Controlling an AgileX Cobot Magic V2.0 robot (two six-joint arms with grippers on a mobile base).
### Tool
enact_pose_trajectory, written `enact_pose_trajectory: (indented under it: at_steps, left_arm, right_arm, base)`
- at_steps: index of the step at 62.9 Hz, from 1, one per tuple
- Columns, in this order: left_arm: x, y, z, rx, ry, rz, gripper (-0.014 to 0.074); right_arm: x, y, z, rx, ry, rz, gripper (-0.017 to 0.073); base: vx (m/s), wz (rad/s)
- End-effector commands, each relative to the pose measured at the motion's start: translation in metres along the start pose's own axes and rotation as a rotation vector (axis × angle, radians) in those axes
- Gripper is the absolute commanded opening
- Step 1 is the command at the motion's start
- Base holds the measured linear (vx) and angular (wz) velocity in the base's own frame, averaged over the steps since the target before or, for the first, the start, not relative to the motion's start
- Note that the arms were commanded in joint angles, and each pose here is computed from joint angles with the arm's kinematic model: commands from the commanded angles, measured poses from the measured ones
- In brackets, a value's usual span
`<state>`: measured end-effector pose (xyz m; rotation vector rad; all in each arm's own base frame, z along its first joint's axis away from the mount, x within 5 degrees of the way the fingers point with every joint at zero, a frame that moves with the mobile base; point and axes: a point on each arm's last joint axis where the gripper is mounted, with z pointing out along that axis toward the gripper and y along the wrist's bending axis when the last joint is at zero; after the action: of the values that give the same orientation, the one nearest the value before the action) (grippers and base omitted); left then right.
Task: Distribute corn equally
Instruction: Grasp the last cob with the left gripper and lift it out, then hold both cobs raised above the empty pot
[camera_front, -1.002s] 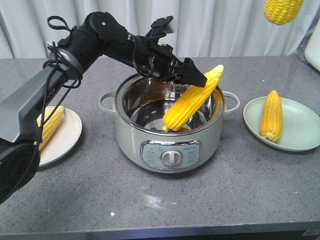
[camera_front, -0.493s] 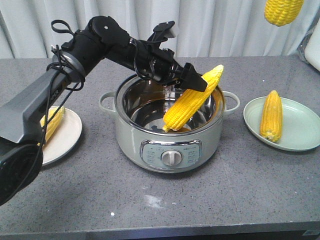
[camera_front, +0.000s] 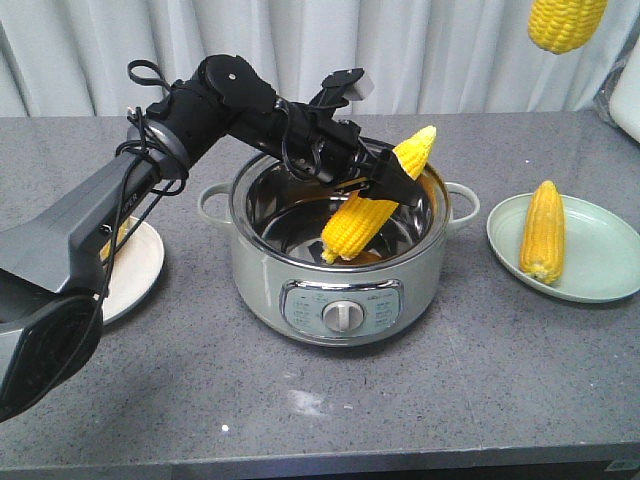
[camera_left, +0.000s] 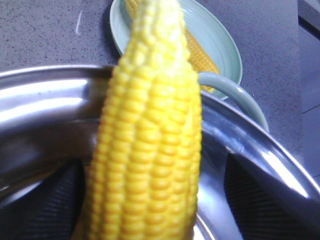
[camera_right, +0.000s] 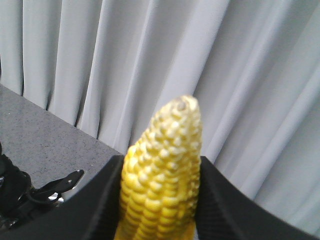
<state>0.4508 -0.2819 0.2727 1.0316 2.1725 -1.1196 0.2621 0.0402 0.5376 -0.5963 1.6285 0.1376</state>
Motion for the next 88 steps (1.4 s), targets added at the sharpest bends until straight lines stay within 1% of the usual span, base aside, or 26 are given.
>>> enact_pose_trajectory:
  at_steps: [1, 6, 11, 21, 24, 33, 42, 46, 49, 53, 58, 63, 69, 72, 78, 82, 88]
  left_arm:
    - [-0.026, -0.035, -0.029, 0.043, -0.108, 0.053, 0.0474]
    - [-0.026, -0.035, -0.03, 0.044, -0.106, 0.053, 0.0391]
    - [-0.026, -0.035, -0.03, 0.044, -0.106, 0.053, 0.0288]
    - [-0.028, -0.037, -0.032, 0.041, -0.115, 0.062, 0.0048]
    - [-0.029, -0.038, -0.034, 0.04, -0.12, 0.066, -0.0006]
    - [-0.035, -0.046, -0.045, 0.031, -0.142, 0.086, -0.0008]
    - [-0.044, -0.062, -0.066, 0.008, -0.171, 0.126, -0.0008]
    - [-0.048, -0.071, -0.078, -0.012, -0.183, 0.151, -0.0008]
    - [-0.05, -0.075, -0.09, -0.035, -0.185, 0.165, -0.0008]
    - [-0.053, -0.086, -0.106, -0.06, -0.186, 0.17, -0.0008]
    - [-0.053, -0.095, -0.126, -0.109, -0.171, 0.166, -0.0008]
    - [-0.055, -0.101, -0.148, -0.196, -0.183, 0.125, -0.0008]
    - [-0.056, -0.111, -0.173, -0.285, -0.209, 0.087, -0.0008]
    - [-0.057, -0.118, -0.185, -0.328, -0.223, 0.074, -0.0007]
    - [-0.057, -0.132, -0.204, -0.396, -0.25, 0.064, -0.0008]
    - [-0.057, -0.143, -0.216, -0.421, -0.275, 0.062, -0.0008]
    - [-0.057, -0.157, -0.228, -0.422, -0.309, 0.04, -0.0008]
  right_arm:
    - [-0.017, -0.002, -0.015, 0.057, -0.101, -0.004, -0.0006]
    - [-0.017, -0.002, -0.015, 0.057, -0.101, -0.004, -0.0006]
    - [-0.017, -0.002, -0.015, 0.057, -0.1, -0.004, -0.0006]
    - [-0.017, -0.001, -0.015, 0.051, -0.095, -0.004, -0.0006]
    - [-0.017, -0.001, -0.015, 0.051, -0.095, -0.004, -0.0006]
    - [-0.017, -0.001, -0.015, 0.049, -0.094, -0.004, -0.0006]
    - [-0.016, -0.001, -0.015, 0.045, -0.09, -0.003, -0.0006]
    - [-0.016, -0.001, -0.015, 0.043, -0.088, -0.003, -0.0006]
    - [-0.016, 0.0, -0.015, 0.041, -0.085, -0.003, -0.0006]
    - [-0.015, 0.0, -0.015, 0.031, -0.076, 0.005, -0.0006]
    - [-0.013, 0.002, -0.013, 0.01, -0.053, 0.02, -0.0006]
    - [-0.01, 0.003, -0.012, -0.008, -0.033, 0.044, -0.0006]
    - [-0.009, 0.004, -0.012, -0.024, -0.018, 0.054, -0.0006]
    - [-0.009, 0.005, -0.012, -0.03, -0.015, 0.059, -0.0006]
    - [-0.008, 0.005, -0.012, -0.037, -0.008, 0.068, -0.0006]
    - [-0.008, 0.006, -0.012, -0.042, -0.004, 0.068, -0.0006]
    - [-0.007, 0.006, -0.012, -0.043, -0.002, 0.068, -0.0006]
  base:
    - [0.0, 0.0]
    - [0.0, 0.0]
    - [0.0, 0.0]
    - [0.0, 0.0]
    - [0.0, 0.0]
    - [0.0, 0.0]
    - [0.0, 0.0]
    - [0.0, 0.0]
    - [0.0, 0.0]
    - [0.0, 0.0]
    - [0.0, 0.0]
    - [0.0, 0.0]
    - [0.0, 0.0]
    - [0.0, 0.0]
    - [0.0, 0.0]
    - [0.0, 0.0]
    - [0.0, 0.0]
